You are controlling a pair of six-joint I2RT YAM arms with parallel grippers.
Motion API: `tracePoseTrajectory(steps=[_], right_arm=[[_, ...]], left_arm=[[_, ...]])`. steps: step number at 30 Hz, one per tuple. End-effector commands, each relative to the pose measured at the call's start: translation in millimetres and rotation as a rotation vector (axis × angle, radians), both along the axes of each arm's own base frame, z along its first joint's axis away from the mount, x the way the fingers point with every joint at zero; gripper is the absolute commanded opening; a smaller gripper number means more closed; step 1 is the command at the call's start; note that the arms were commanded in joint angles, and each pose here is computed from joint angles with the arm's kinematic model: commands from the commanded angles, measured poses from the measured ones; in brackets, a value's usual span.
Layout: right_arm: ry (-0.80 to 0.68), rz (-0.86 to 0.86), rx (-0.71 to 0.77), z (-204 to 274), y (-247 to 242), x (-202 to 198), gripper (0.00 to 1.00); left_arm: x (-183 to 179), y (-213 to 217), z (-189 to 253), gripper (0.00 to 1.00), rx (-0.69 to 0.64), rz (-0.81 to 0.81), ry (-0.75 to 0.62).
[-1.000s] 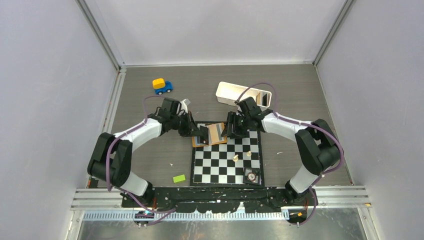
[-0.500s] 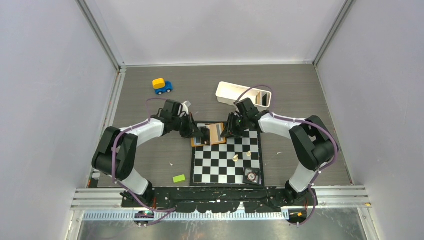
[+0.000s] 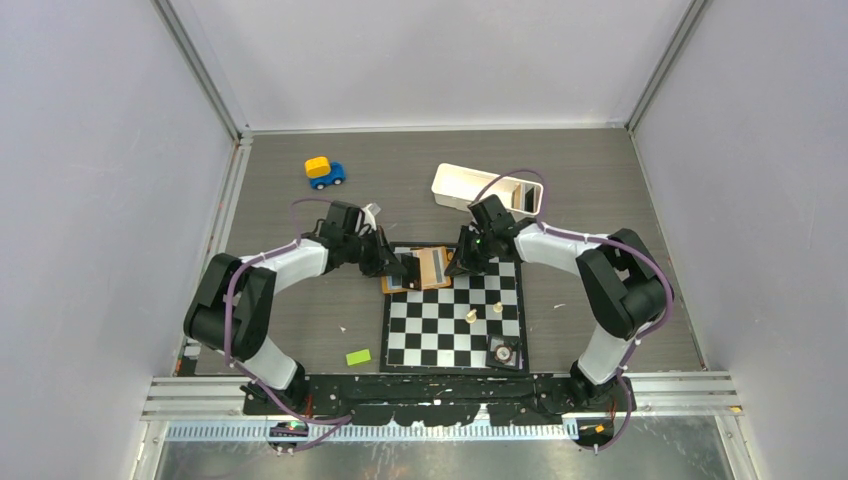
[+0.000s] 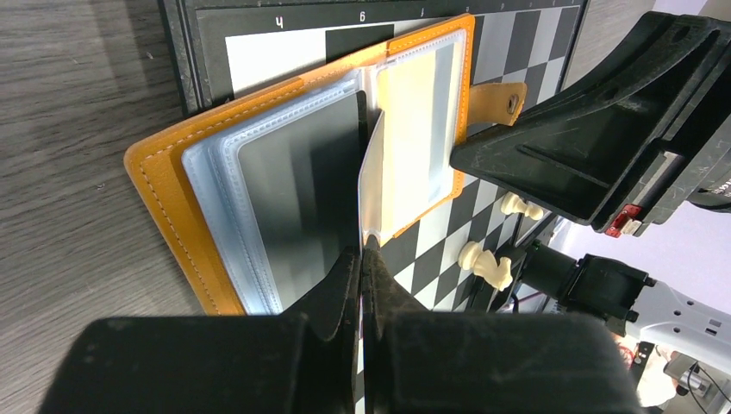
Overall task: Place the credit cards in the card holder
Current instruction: Insert the credit card into the card holder.
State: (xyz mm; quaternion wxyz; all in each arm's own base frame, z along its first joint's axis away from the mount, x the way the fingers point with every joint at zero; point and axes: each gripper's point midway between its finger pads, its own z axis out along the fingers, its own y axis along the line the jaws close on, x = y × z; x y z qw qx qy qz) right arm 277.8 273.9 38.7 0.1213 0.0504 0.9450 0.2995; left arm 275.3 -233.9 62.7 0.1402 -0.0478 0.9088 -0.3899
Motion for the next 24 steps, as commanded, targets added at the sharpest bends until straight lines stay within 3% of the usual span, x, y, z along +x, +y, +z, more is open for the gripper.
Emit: tracePoseTrajectory(steps=[1,24], right_arm=[[0.031,-0.028,-0.123,-25.1,-16.7,-3.7,0.09],[0.036,-0.018,-0.139,-26.3,-15.2,-5.5,0.05]], left_arm=[[5.2,9.2,-9.1,0.0,0.043,0.04,-0.013],[22.0,2.8,-20.3,0.0,-0.021,0.073,-0.008]])
